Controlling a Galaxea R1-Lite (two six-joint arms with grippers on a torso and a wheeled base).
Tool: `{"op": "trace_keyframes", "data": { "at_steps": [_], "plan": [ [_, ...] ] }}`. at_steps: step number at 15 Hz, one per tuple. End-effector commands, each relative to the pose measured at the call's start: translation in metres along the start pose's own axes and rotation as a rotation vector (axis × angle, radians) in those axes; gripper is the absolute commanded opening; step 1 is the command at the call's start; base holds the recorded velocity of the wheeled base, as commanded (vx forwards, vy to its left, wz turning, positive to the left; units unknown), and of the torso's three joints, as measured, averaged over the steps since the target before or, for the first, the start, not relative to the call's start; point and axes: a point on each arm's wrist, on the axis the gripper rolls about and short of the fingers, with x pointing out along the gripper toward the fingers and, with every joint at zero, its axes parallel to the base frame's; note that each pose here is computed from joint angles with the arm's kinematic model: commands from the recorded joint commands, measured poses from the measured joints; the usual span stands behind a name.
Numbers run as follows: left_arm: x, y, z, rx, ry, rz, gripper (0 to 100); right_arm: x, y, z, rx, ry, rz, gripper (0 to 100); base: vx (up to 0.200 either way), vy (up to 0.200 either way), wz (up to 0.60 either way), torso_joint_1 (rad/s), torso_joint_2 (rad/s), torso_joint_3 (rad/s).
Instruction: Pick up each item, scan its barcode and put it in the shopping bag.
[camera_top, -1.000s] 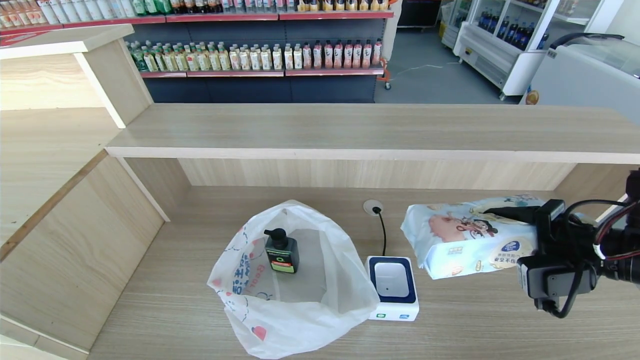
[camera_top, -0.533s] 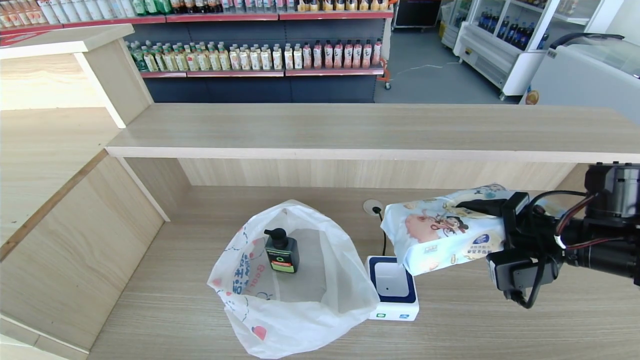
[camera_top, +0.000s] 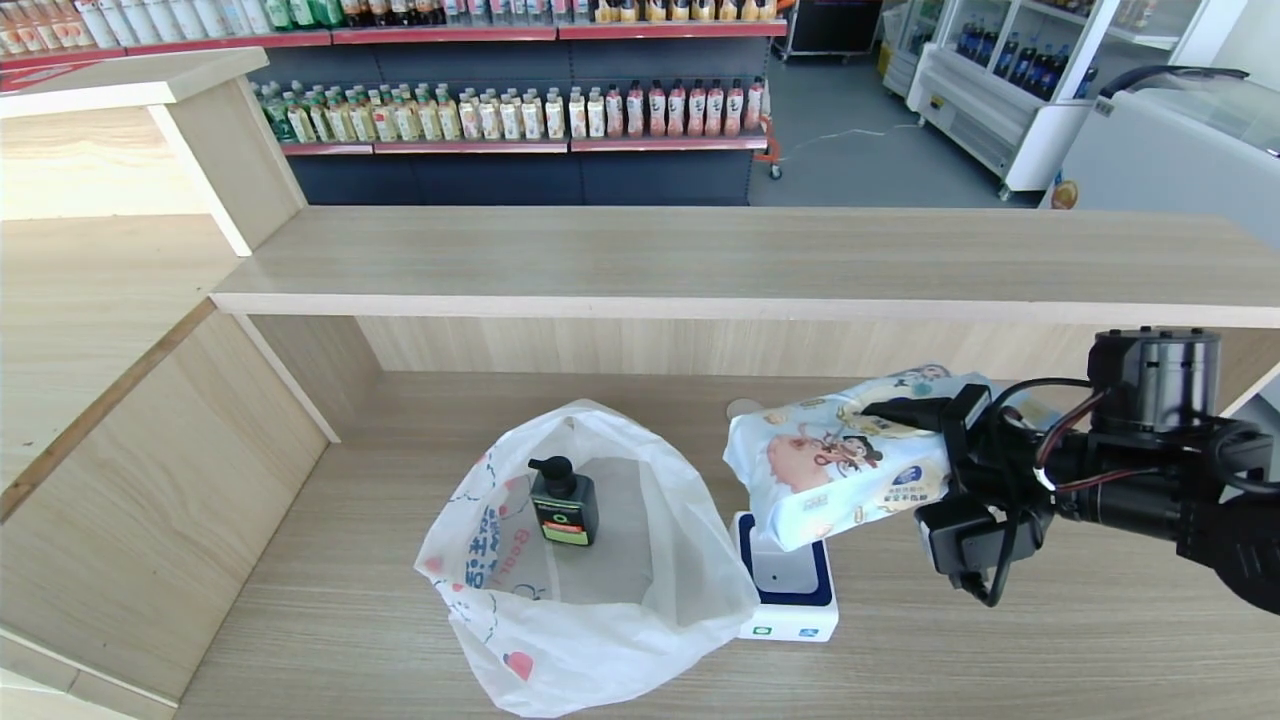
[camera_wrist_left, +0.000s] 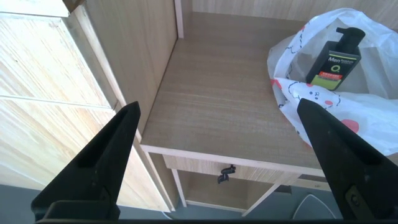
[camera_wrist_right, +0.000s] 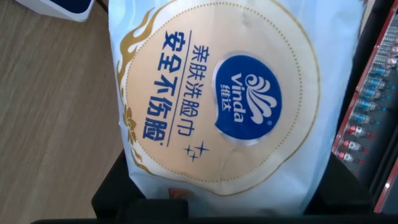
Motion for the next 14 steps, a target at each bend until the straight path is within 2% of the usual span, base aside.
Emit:
{"op": "trace_keyframes", "data": {
  "at_steps": [1, 14],
  "plan": [
    [0.0, 0.0, 0.0, 0.0, -0.001, 0.002, 100, 0.008, 0.006, 0.0, -0.005, -0.012, 0.019, 0, 0.0, 0.0, 0.0, 0.0, 0.0, 0.0],
    [0.0, 0.0, 0.0, 0.0, -0.001, 0.0, 100, 0.023, 0.012, -0.004, -0.022, -0.012, 0.015, 0, 0.0, 0.0, 0.0, 0.0, 0.0, 0.0]
  ]
}}
